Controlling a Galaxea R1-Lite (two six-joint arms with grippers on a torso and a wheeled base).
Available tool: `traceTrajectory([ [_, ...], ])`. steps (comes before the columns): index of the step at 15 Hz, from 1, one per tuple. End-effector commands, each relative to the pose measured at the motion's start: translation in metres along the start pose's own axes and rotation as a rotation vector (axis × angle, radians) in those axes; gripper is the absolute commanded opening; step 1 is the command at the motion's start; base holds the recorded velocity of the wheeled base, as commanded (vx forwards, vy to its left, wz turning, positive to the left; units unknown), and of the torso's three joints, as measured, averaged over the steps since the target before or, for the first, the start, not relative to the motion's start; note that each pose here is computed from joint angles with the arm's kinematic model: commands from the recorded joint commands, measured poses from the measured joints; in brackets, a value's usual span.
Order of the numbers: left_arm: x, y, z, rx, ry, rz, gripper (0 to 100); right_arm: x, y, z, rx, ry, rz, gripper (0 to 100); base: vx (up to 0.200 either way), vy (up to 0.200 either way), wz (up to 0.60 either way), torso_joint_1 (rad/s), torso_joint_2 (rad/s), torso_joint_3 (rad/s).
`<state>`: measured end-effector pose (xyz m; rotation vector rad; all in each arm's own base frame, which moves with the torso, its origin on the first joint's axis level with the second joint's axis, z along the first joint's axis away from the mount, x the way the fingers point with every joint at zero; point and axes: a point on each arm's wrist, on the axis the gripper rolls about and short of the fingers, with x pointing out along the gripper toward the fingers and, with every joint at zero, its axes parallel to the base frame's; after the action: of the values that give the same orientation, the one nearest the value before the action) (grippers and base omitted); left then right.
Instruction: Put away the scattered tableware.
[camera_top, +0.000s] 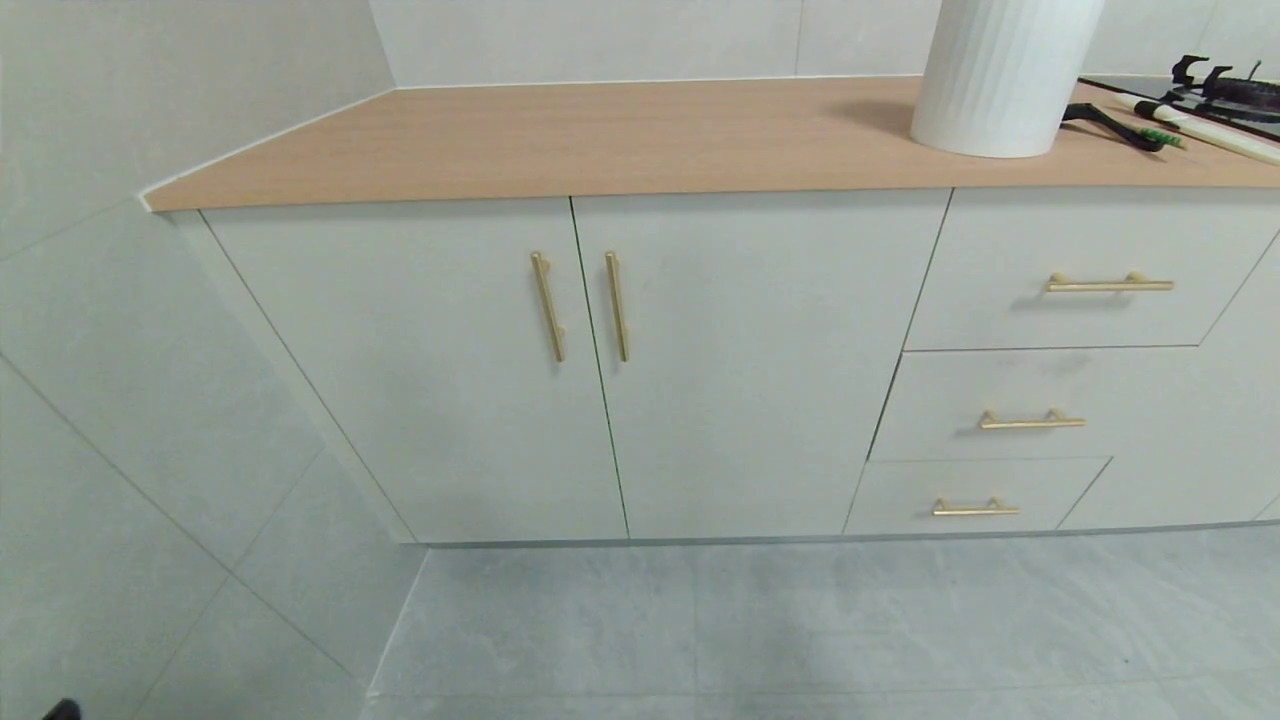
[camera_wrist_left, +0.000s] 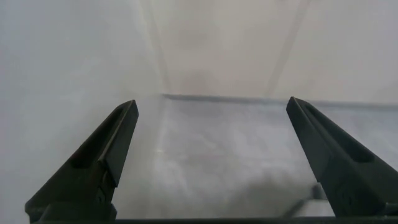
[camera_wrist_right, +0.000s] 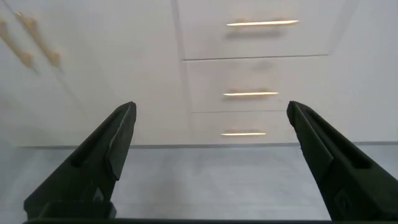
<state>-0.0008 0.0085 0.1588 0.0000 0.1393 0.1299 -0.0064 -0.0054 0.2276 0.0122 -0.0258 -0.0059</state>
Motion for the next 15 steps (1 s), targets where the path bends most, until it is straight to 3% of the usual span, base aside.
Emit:
traceTrajectory([
  [1,-0.033,0.009,-0.016,-0.03,-0.148,0.099,100,-0.072,-0.004,-0.04,-0.094,-0.097,-0.139,100,0.0,0.0,0.0,0.0,0.0,0.0],
  [2,-0.038,0.009,-0.023,-0.013,-0.148,0.143,100,-0.077,-0.001,-0.047,-0.099,-0.092,-0.181,100,0.0,0.0,0.0,0.0,0.0,0.0],
  [3,-0.037,0.008,-0.028,-0.016,-0.134,0.197,100,-0.078,0.001,-0.05,-0.102,-0.082,-0.208,100,0.0,0.0,0.0,0.0,0.0,0.0],
  [4,-0.04,0.006,-0.036,-0.016,-0.153,0.251,100,-0.075,0.001,-0.056,-0.102,-0.062,-0.242,100,0.0,0.0,0.0,0.0,0.0,0.0],
  [6,-0.034,0.005,-0.055,0.019,-0.124,0.284,100,-0.072,-0.002,-0.066,-0.101,-0.032,-0.33,100,0.0,0.0,0.0,0.0,0.0,0.0],
  [8,-0.02,0.004,-0.075,0.004,-0.115,0.313,100,-0.058,-0.003,-0.095,-0.093,0.048,-0.327,100,0.0,0.0,0.0,0.0,0.0,0.0],
  [9,-0.013,0.003,-0.08,-0.012,-0.18,0.28,100,-0.044,-0.003,-0.11,-0.017,0.012,-0.325,100,0.0,0.0,0.0,0.0,0.0,0.0],
  [10,-0.012,0.002,-0.081,-0.01,-0.185,0.234,100,-0.038,-0.003,-0.114,0.01,-0.031,-0.308,100,0.0,0.0,0.0,0.0,0.0,0.0],
  [11,-0.012,-0.001,-0.082,-0.024,-0.177,0.135,100,-0.028,0.0,-0.125,0.019,-0.077,-0.181,100,0.0,0.0,0.0,0.0,0.0,0.0],
  [12,-0.012,-0.002,-0.082,-0.032,-0.178,0.085,100,-0.023,0.001,-0.136,0.01,-0.073,-0.116,100,0.0,0.0,0.0,0.0,0.0,0.0],
  [15,-0.012,-0.004,-0.082,-0.027,-0.174,-0.023,100,-0.02,0.002,-0.147,-0.015,-0.015,-0.087,100,0.0,0.0,0.0,0.0,0.0,0.0],
])
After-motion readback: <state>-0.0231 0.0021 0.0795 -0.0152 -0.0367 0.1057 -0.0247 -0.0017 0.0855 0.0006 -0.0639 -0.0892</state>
